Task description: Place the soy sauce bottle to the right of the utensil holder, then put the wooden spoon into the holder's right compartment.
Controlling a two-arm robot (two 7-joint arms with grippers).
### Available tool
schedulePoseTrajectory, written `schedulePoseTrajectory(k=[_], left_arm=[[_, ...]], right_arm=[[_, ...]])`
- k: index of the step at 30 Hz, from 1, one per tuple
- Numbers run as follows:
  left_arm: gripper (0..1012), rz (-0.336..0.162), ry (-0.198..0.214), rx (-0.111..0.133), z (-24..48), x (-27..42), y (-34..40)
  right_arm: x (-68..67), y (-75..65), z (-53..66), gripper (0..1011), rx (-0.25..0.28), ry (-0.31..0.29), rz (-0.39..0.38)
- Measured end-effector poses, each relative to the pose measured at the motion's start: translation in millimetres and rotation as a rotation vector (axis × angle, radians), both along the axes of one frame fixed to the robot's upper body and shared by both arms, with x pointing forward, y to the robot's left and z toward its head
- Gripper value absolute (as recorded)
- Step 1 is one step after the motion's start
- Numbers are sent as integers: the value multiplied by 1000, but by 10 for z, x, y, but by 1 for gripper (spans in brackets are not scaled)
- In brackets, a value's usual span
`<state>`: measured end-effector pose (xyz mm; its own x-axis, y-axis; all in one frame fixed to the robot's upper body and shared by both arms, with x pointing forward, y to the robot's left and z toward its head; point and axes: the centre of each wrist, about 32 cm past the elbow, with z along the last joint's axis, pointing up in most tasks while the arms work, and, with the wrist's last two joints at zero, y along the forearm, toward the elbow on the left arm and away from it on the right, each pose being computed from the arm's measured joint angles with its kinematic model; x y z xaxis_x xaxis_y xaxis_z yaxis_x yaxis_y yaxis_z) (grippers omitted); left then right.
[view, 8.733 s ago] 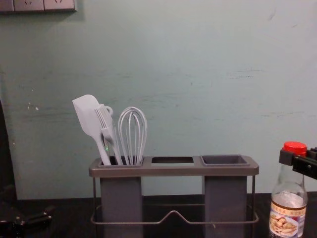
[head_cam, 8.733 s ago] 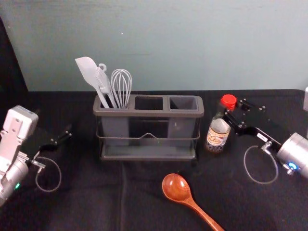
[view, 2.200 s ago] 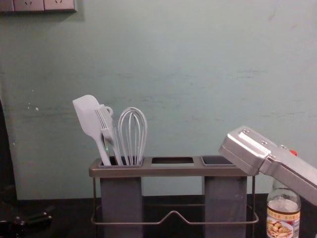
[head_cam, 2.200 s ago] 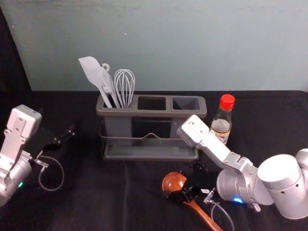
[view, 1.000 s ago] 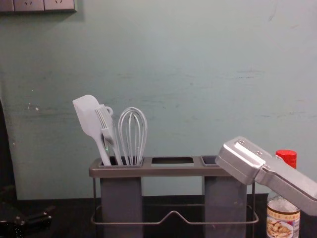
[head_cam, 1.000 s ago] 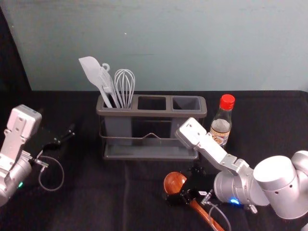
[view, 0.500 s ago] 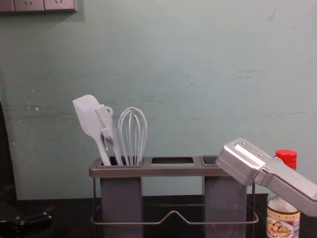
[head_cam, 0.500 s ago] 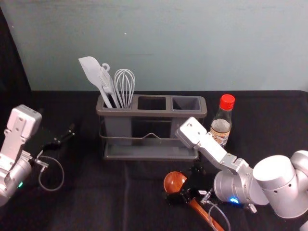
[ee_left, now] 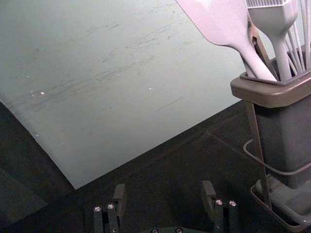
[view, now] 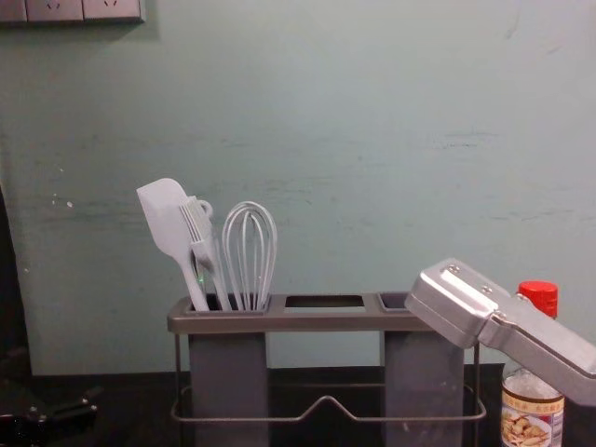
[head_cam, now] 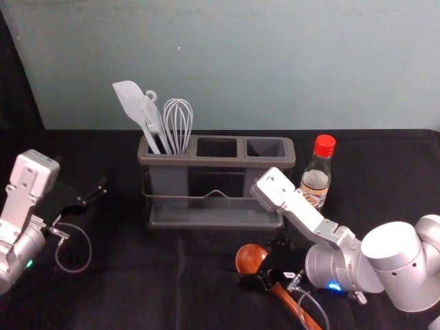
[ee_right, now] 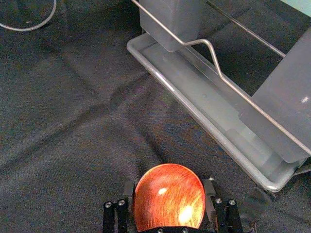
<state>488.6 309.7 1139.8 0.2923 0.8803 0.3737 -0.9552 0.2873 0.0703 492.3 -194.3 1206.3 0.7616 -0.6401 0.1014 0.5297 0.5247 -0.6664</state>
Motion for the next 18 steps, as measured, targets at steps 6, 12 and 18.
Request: schedulePoseTrajectory(k=[6,12,18], left_arm=[[1011,0,0,0,0,0,0],[1011,0,0,0,0,0,0],[1011,0,0,0,0,0,0]], right_arm=[[-1,1,1,839,0,0,0],[-2,0,2,839,-1,0,0],[-83,-41,116,839,22,-56,15]])
